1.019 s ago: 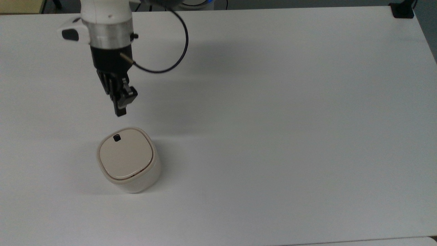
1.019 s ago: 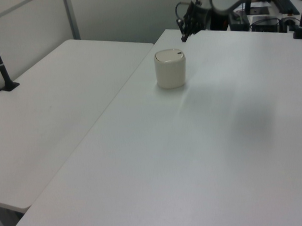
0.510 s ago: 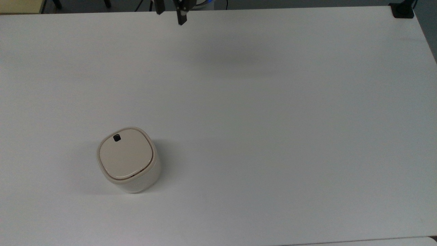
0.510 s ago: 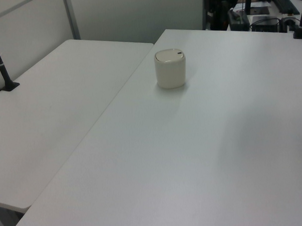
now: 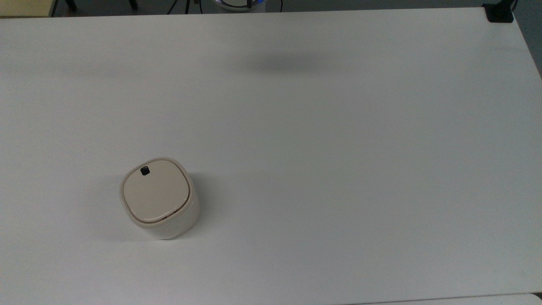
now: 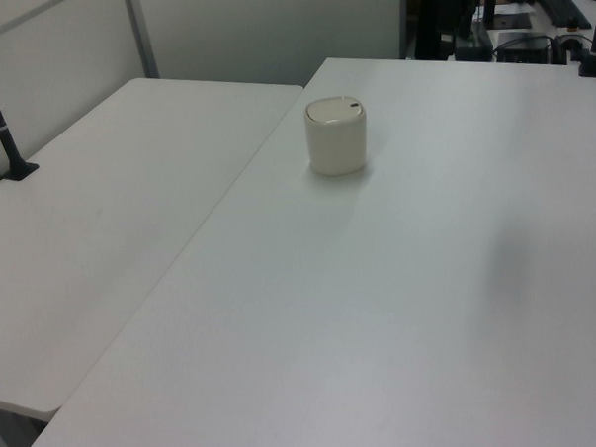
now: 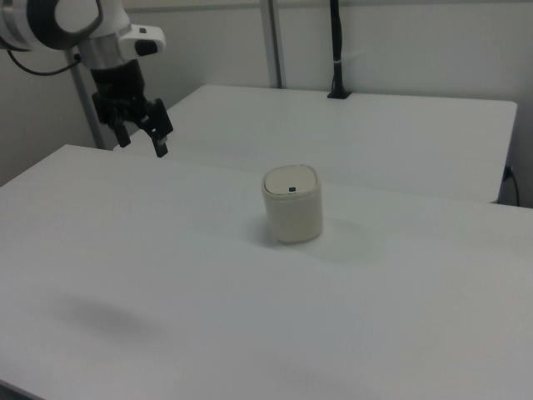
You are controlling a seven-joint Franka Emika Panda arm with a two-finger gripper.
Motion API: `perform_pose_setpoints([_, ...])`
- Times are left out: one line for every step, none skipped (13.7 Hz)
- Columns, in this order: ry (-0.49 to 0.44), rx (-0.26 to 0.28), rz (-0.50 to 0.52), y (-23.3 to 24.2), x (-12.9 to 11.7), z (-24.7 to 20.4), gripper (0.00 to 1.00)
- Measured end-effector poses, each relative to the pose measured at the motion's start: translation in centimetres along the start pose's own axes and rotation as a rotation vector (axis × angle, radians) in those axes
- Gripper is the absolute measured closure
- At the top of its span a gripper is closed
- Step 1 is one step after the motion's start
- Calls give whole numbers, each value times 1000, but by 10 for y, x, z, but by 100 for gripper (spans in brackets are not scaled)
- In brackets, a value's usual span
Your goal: Close the trash bin
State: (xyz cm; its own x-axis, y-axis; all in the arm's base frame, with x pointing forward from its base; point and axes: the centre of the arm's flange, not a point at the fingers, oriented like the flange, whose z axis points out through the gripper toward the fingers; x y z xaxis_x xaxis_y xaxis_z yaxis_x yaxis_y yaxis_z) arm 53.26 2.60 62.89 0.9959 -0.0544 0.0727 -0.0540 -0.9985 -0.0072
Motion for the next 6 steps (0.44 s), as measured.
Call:
perform_pose_setpoints([-3,-4,-27,5,7,5,0])
perform_pose_setpoints([-2,-7,-32,8,13,8,0])
perform_pose_setpoints([-1,-7,-33,12,21,12,0])
perform_pose_setpoints([0,-7,-33,14,26,13,0])
perform_pose_setpoints([0,-6,-31,15,28,14,0])
perform_pose_setpoints([0,-6,-32,15,30,14,0])
